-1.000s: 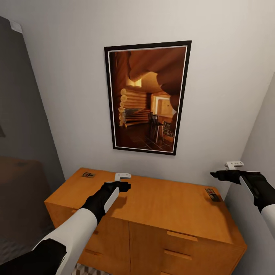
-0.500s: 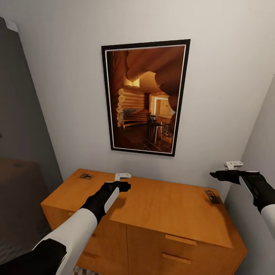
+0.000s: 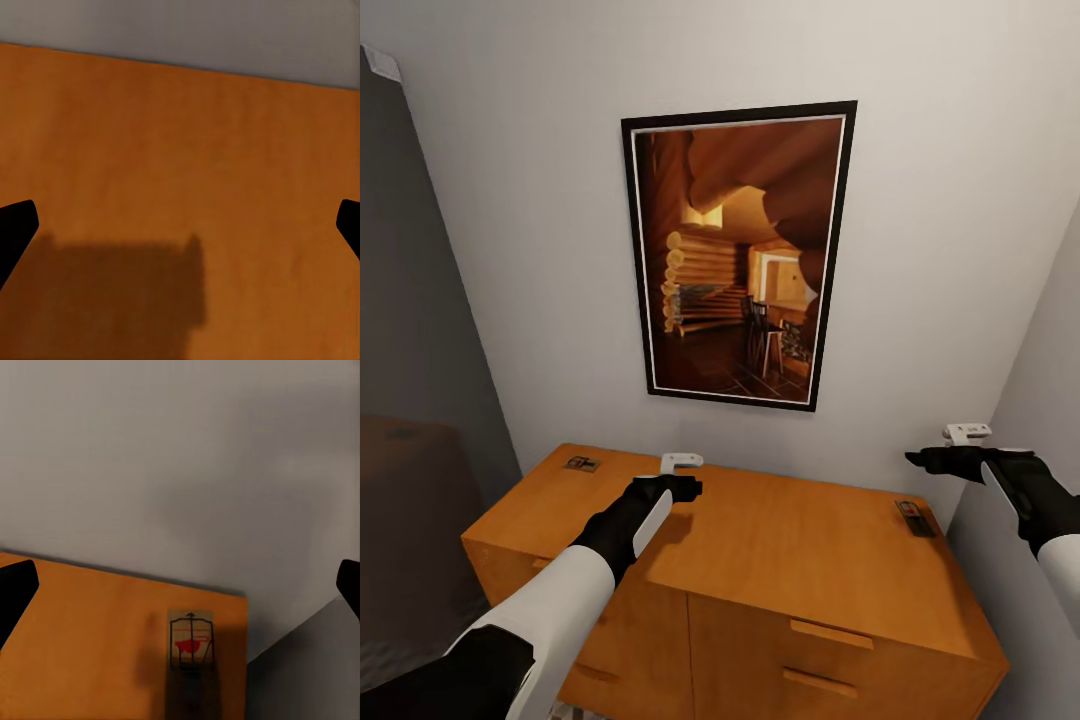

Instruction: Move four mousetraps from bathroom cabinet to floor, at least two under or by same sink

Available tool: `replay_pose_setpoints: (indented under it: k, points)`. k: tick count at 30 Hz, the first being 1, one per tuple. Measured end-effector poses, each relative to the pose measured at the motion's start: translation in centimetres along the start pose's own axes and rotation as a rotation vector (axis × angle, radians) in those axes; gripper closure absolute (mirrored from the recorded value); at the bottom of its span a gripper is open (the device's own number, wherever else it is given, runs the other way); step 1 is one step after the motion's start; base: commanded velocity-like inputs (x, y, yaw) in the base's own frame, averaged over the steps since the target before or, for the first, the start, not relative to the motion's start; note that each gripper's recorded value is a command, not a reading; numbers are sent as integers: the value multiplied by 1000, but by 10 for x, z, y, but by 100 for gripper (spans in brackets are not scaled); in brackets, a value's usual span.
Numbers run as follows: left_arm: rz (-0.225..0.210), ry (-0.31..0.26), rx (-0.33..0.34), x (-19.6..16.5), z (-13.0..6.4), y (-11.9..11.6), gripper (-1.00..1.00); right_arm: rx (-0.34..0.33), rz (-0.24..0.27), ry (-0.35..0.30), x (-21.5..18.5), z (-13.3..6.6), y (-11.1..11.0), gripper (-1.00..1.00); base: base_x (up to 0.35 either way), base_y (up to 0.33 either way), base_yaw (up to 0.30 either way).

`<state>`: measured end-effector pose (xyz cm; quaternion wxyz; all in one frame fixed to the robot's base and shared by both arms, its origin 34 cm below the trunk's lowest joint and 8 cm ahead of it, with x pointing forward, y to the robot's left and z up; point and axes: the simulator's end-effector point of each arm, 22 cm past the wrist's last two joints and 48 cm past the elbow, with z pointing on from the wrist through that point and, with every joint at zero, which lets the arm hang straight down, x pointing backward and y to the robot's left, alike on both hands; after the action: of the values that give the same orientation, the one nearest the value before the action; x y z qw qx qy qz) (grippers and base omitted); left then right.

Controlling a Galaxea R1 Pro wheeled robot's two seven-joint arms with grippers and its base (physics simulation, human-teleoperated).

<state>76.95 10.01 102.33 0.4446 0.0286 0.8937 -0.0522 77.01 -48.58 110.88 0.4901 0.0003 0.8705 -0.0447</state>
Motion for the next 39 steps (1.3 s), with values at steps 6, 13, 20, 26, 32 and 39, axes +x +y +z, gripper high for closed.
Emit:
replay_pose_setpoints:
  k: [6, 13, 20, 26, 32, 39]
  points:
    - [3, 0, 0, 0, -1, 0, -100, -2, 1, 1, 0, 0, 1, -100, 153, -46, 0]
    - [2, 1, 0, 0, 0, 0, -100, -2, 3, 1, 1, 0, 1, -100, 50, -19, 0]
    - [4, 1, 0, 1, 0, 0, -100, -15, 27, 60, 28, 7, 1, -100, 4, -1, 0]
    - [4, 1, 0, 1, 0, 0, -100, -91, 74, 165, 78, 12, 11, -100, 0, 0, 0]
    - [2, 0, 0, 0, 0, 0, -100, -68, 89, 204, 107, 10, -10, -100, 0, 0, 0]
    - [4, 0, 0, 0, 0, 0, -100, -42, 72, 165, 105, 9, -29, -100, 0, 0, 0]
